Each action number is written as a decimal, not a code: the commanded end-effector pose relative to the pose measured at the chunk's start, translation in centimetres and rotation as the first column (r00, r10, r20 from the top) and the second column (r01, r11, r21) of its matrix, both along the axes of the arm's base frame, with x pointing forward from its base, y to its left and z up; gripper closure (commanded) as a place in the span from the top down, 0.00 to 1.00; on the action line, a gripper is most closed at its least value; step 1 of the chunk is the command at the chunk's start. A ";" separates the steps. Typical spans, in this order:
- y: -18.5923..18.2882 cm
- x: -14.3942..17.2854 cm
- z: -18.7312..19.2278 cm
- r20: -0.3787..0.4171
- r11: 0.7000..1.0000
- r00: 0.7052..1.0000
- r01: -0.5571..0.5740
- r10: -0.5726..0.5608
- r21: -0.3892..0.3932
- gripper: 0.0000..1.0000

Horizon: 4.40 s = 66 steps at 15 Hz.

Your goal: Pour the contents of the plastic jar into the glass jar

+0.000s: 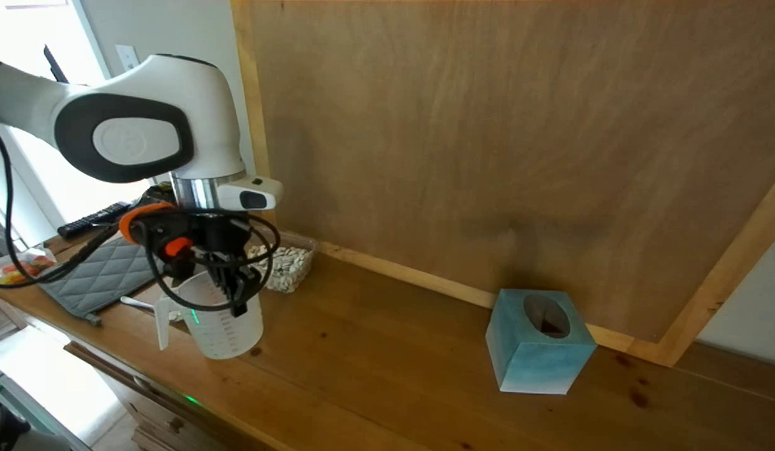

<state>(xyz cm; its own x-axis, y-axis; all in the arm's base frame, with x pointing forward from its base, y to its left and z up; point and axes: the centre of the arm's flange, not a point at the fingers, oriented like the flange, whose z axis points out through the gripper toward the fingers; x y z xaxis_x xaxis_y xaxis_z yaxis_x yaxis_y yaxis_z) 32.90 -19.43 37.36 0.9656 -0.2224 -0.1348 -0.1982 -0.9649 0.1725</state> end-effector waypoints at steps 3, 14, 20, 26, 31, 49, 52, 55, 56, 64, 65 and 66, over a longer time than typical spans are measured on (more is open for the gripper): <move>-1.3 1.8 0.2 0.020 0.992 0.992 -0.129 0.128 0.001 0.01; -1.4 1.9 0.6 0.053 0.956 0.955 -0.293 0.291 0.032 0.01; -1.3 1.9 0.5 0.061 0.948 0.948 -0.315 0.312 0.041 0.01; -0.3 2.7 2.2 0.093 0.917 0.914 -0.398 0.396 0.003 0.01; 0.0 3.0 3.0 0.104 0.876 0.871 -0.482 0.479 0.003 0.01; 6.7 8.5 5.6 -0.074 0.626 0.621 -0.776 0.780 0.077 0.05; 8.0 9.3 5.3 -0.130 0.579 0.566 -0.810 0.814 0.092 0.01; 10.6 10.0 4.5 -0.207 0.503 0.471 -0.852 0.858 0.145 0.01; 11.6 10.1 4.3 -0.227 0.474 0.435 -0.865 0.872 0.165 0.01; 15.9 10.9 4.6 -0.361 0.334 0.243 -0.918 0.900 0.215 0.01; 16.1 11.2 4.9 -0.365 0.316 0.224 -0.924 0.904 0.215 0.01; 16.4 11.4 5.2 -0.373 0.299 0.203 -0.929 0.905 0.219 0.01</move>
